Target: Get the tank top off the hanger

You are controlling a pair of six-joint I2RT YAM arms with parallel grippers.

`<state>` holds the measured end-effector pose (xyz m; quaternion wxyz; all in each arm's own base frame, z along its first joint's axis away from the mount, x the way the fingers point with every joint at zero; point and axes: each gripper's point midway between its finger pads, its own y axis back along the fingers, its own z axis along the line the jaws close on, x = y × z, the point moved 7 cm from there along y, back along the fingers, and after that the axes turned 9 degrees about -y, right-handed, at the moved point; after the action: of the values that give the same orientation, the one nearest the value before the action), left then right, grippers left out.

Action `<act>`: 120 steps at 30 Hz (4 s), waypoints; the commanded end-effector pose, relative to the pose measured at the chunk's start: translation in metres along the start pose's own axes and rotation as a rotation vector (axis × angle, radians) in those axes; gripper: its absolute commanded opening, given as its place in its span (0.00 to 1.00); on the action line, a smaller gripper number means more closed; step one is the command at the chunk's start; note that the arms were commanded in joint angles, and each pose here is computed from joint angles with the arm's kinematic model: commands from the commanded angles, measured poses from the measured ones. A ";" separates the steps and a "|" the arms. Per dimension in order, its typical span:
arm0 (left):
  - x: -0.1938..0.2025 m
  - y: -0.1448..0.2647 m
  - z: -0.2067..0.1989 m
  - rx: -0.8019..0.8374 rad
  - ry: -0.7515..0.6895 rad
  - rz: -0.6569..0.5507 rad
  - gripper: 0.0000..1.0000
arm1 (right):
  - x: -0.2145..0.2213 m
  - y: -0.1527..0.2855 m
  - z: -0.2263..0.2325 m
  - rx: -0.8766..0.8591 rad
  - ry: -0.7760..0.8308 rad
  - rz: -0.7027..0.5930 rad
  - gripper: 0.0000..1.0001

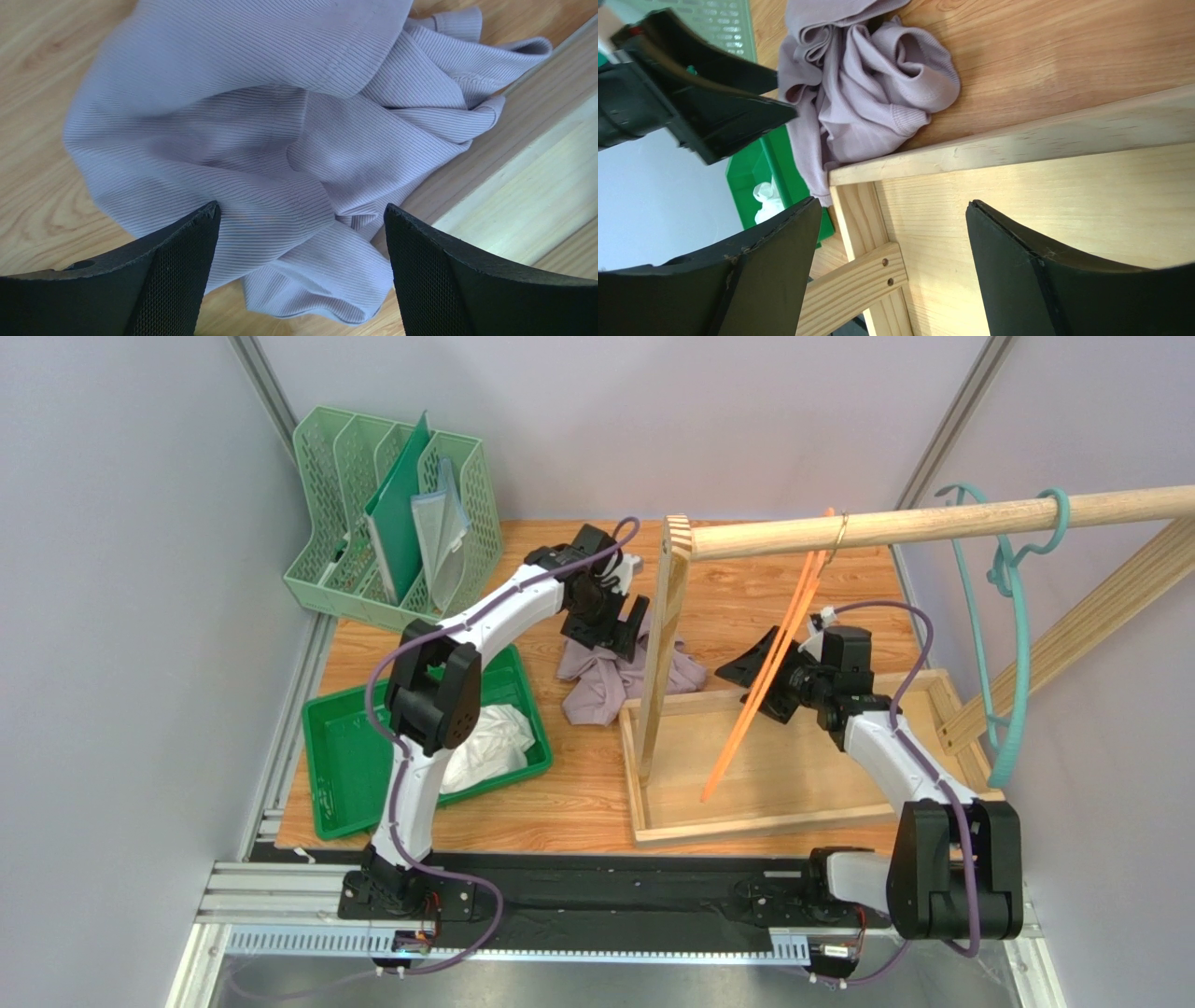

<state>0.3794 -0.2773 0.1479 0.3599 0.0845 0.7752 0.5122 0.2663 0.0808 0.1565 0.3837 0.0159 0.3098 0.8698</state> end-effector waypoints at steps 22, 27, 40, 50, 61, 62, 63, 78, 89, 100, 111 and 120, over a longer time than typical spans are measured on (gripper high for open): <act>0.023 -0.040 -0.011 -0.169 0.091 -0.025 0.13 | 0.023 0.018 -0.001 -0.120 0.045 0.001 0.81; 0.009 0.019 -0.006 -0.178 0.107 -0.116 0.00 | 0.028 0.022 -0.003 -0.116 0.044 0.014 0.81; 0.040 0.215 -0.019 -0.246 0.193 -0.435 0.00 | 0.034 0.038 0.005 -0.134 0.060 0.007 0.81; 0.131 0.289 -0.022 -0.368 0.443 -0.620 0.00 | 0.041 0.054 0.015 -0.168 0.078 0.014 0.81; 0.188 0.290 -0.025 -0.448 0.715 -0.540 0.00 | 0.050 0.068 0.018 -0.179 0.073 0.014 0.81; 0.194 0.287 -0.024 -0.471 0.734 -0.521 0.00 | 0.051 0.069 0.018 -0.181 0.073 0.013 0.81; 0.198 0.289 -0.020 -0.514 0.756 -0.536 0.00 | 0.051 0.070 0.018 -0.178 0.070 0.013 0.81; 0.217 0.272 0.015 -0.704 1.340 -0.554 0.02 | 0.055 0.081 0.023 -0.187 0.069 -0.005 0.80; 0.255 0.209 0.106 -0.688 1.803 -0.458 0.00 | 0.056 0.081 0.021 -0.175 0.074 -0.003 0.80; 0.285 0.191 0.122 -0.754 1.969 -0.453 0.36 | 0.058 0.078 0.015 -0.162 0.073 0.004 0.80; 0.271 0.255 0.095 -0.836 1.854 -0.570 0.99 | 0.058 0.077 0.013 -0.160 0.074 0.003 0.80; 0.200 0.302 0.079 -0.576 1.249 -0.796 0.99 | 0.055 0.074 0.014 -0.160 0.071 0.009 0.80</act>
<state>0.1925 0.0350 0.2623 -0.1400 -0.6565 0.5698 0.4740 0.1775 0.0875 0.1885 0.3658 -0.0193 0.2617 0.8929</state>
